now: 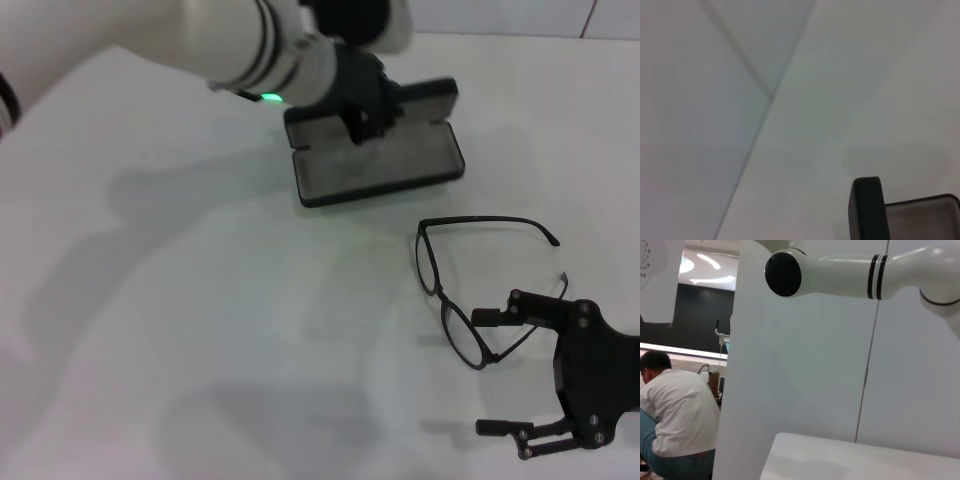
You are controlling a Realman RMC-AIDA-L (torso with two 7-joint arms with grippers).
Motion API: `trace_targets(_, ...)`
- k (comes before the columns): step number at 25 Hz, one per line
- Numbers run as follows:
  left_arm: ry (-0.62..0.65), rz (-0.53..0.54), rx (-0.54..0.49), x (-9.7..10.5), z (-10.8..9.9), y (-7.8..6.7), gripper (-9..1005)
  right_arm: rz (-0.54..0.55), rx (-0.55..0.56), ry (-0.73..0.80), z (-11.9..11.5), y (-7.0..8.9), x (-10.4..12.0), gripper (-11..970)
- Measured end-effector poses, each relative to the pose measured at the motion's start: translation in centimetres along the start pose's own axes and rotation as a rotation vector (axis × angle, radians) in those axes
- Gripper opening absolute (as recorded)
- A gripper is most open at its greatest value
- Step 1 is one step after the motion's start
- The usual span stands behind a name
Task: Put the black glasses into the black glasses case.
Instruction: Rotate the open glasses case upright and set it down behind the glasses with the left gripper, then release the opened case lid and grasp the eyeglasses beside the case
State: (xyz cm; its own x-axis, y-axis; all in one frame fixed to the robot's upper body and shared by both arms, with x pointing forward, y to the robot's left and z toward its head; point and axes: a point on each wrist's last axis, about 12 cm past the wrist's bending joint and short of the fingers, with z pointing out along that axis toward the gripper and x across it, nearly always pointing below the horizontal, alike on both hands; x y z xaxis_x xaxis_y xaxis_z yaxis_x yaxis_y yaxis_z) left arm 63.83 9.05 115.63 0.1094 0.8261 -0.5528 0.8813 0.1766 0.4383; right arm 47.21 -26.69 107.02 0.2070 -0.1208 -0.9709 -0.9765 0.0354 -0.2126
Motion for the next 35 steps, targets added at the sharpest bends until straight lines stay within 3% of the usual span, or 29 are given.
trace_targets(4,0.001,0.067,0.008,-0.9,0.9,-1.3,196,0.004,0.015,-0.005,-0.1,0.5,0.3,872)
trace_targets(17,0.012,0.157,0.086,-1.3,2.1,-4.4,197,0.010,0.034,-0.004,-0.6,1.0,0.5,872)
trace_targets(24,0.011,0.139,0.107,-1.7,1.9,-4.8,205,0.021,0.038,-0.005,-0.8,1.3,0.5,873)
trace_targets(35,-0.042,0.089,0.165,-2.8,0.9,-5.4,430,0.024,0.051,-0.008,-1.0,1.4,0.6,873)
